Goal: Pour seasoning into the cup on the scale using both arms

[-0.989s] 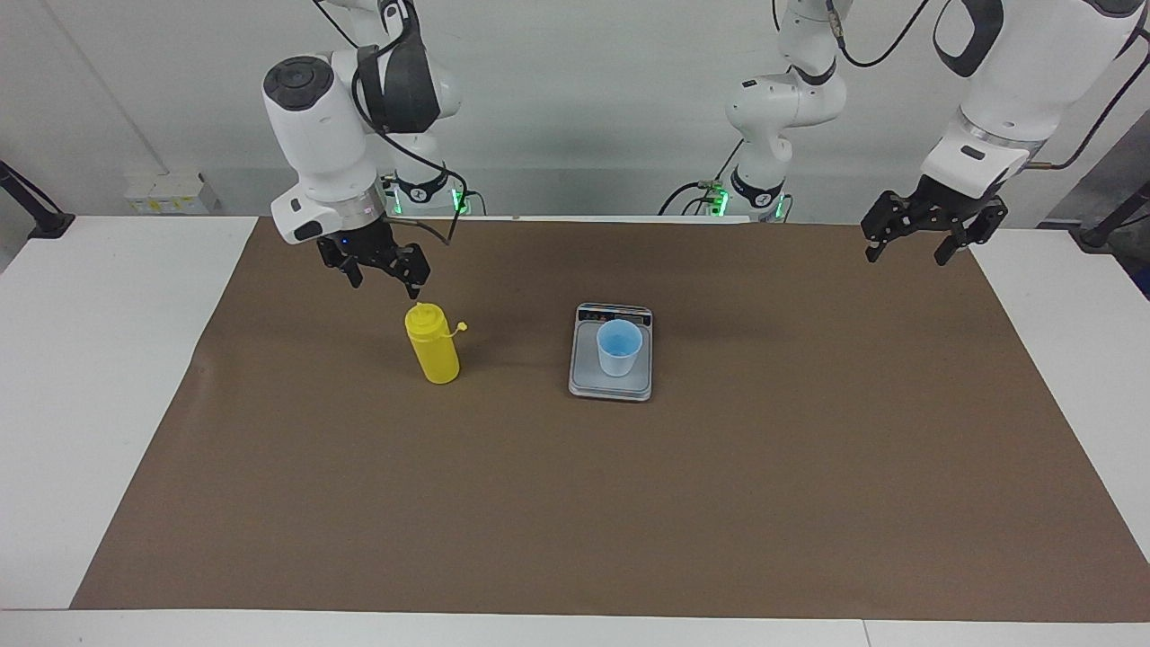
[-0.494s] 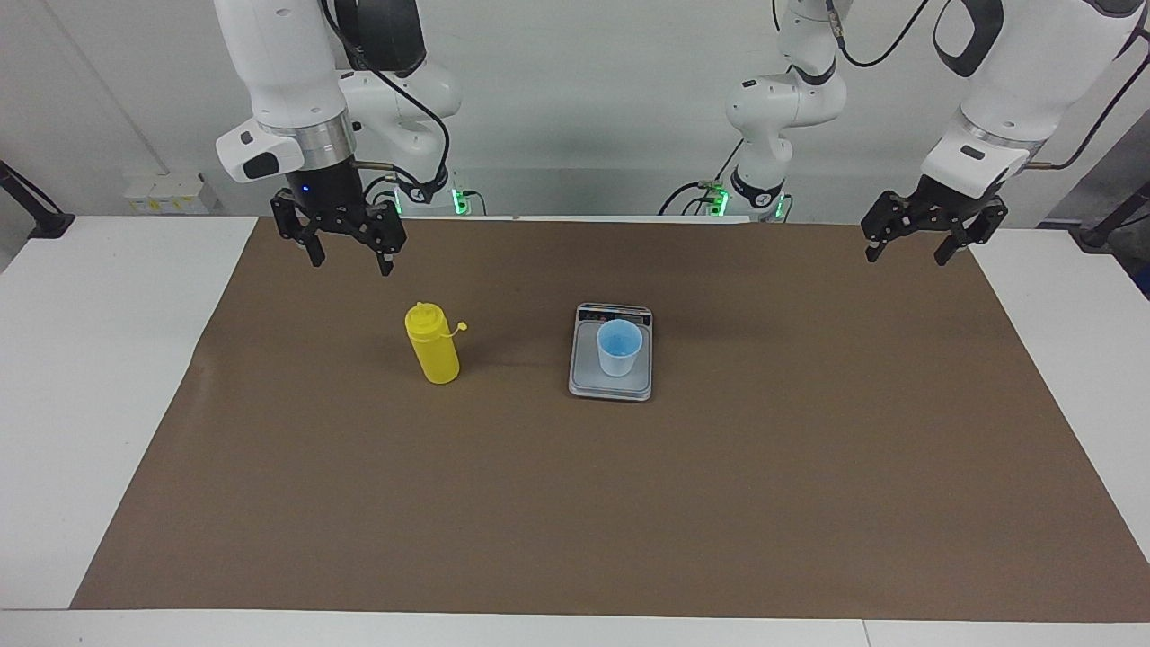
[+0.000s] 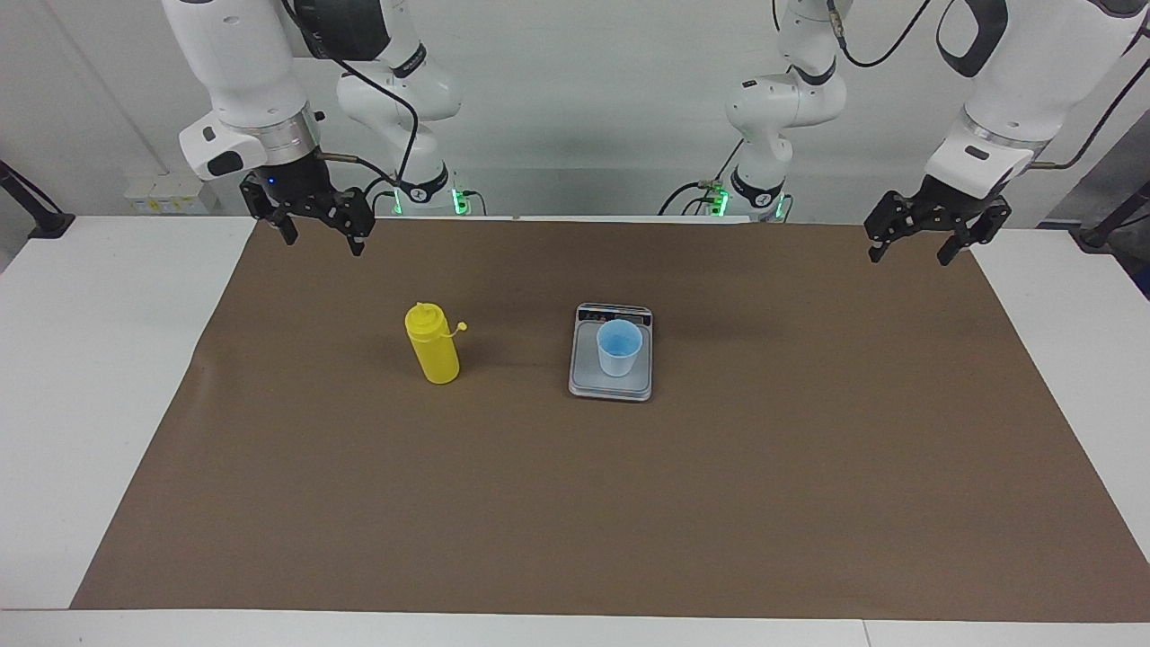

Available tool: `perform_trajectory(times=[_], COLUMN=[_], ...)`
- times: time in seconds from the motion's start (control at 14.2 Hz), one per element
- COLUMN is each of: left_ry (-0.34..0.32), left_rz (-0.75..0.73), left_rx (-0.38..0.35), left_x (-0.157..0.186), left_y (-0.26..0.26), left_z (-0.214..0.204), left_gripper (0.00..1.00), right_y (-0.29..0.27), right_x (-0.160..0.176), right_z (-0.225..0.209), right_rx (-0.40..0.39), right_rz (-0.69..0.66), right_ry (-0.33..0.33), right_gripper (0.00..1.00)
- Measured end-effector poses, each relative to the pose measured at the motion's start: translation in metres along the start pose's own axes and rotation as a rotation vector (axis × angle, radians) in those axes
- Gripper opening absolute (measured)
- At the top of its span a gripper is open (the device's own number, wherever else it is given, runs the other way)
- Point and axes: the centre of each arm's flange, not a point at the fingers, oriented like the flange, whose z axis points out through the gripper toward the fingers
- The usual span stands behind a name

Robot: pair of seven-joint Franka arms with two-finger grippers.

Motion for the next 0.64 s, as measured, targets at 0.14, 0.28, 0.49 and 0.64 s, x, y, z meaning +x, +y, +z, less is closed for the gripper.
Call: perform_trajectory(times=[0.14, 0.28, 0.49, 0.64], left_ry=[0.0, -0.001, -0.002, -0.002], left_rz=[0.0, 0.001, 0.002, 0.002], left_rx=[0.0, 0.0, 0.0, 0.0], left_x=[0.0, 0.0, 0.0, -0.0001], left_y=[-0.0002, -0.0001, 0.0006, 0.0005], left_z=[0.0001, 0.0002, 0.0008, 0.0011], left_gripper=[1.0, 1.0, 1.0, 1.0], right_y=[0.0001, 0.0002, -0.0017, -0.0027], right_x=[-0.0029, -0.0041, -0.0046, -0.0052], right_z=[0.0053, 0.0077, 0.0071, 0.0068], right_rx=[-0.003, -0.004, -0.003, -0.003], right_rz=[-0.001, -0.002, -0.005, -0.007], right_ry=[-0.012, -0.017, -0.013, -0.011], right_gripper=[1.0, 1.0, 1.0, 1.0])
